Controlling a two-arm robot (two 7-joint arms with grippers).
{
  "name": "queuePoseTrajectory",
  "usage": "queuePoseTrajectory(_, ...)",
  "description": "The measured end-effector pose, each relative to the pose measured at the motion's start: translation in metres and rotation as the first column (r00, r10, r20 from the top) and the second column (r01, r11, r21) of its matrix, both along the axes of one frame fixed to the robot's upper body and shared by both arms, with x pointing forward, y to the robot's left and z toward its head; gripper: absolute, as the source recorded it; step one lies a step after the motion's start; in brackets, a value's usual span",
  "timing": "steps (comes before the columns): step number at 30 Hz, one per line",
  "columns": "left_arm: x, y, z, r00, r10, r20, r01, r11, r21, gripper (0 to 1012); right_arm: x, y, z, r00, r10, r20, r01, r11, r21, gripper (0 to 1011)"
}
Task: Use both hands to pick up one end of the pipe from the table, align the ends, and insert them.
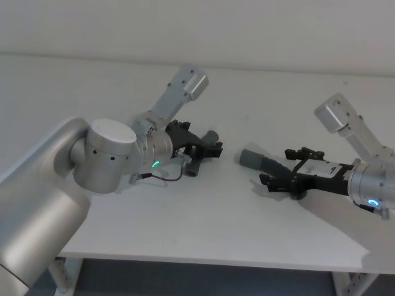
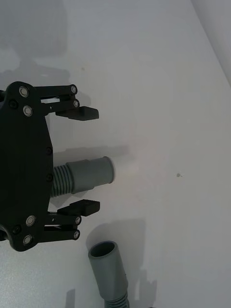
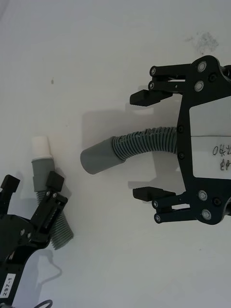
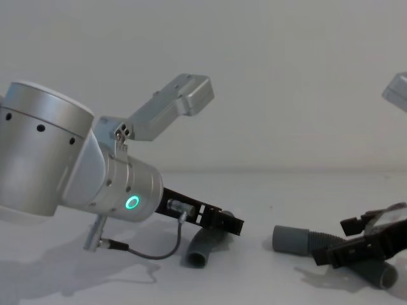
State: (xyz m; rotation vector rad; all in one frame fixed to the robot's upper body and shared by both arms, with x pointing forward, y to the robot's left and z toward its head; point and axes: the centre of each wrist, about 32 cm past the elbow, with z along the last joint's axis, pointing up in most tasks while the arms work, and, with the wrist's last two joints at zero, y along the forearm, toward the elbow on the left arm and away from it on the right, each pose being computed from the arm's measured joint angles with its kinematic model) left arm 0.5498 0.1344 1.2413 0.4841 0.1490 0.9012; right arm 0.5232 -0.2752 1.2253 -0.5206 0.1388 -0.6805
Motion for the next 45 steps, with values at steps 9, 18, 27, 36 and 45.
queuePoseTrajectory(9, 0.0001, -0.0011, -0.0012, 1.0, -0.005, -0.007, 0.005, 1.0, -0.003, 1001, 0.0022, 0.0027, -0.0032, 1.0, -0.003, -0.012, 0.003, 1.0, -0.005, 1001)
queuePoseTrajectory(18, -0.0001, -0.0007, -0.0029, 0.9994, 0.003, -0.035, -0.004, 0.9999, -0.012, 1001, 0.0036, 0.0033, -0.0044, 1.0, -0.008, -0.016, 0.008, 1.0, -0.005, 1001)
queuePoseTrajectory(27, 0.0005, 0.0009, -0.0044, 0.9972, 0.02, -0.072, -0.023, 0.9992, -0.034, 1001, 0.0053, 0.0033, -0.0047, 1.0, -0.011, -0.018, 0.011, 1.0, 0.0, 1001)
queuePoseTrajectory(36, 0.0009, 0.0021, -0.0057, 0.9951, 0.032, -0.093, -0.036, 0.9983, -0.046, 1001, 0.0065, 0.0031, -0.0048, 1.0, -0.015, -0.021, 0.015, 1.0, 0.003, 1001)
queuePoseTrajectory(45, 0.0013, 0.0029, -0.006, 0.9939, 0.037, -0.103, -0.043, 0.9978, -0.051, 998, 0.007, 0.003, -0.005, 1.0, -0.017, -0.023, 0.017, 1.0, 0.004, 929)
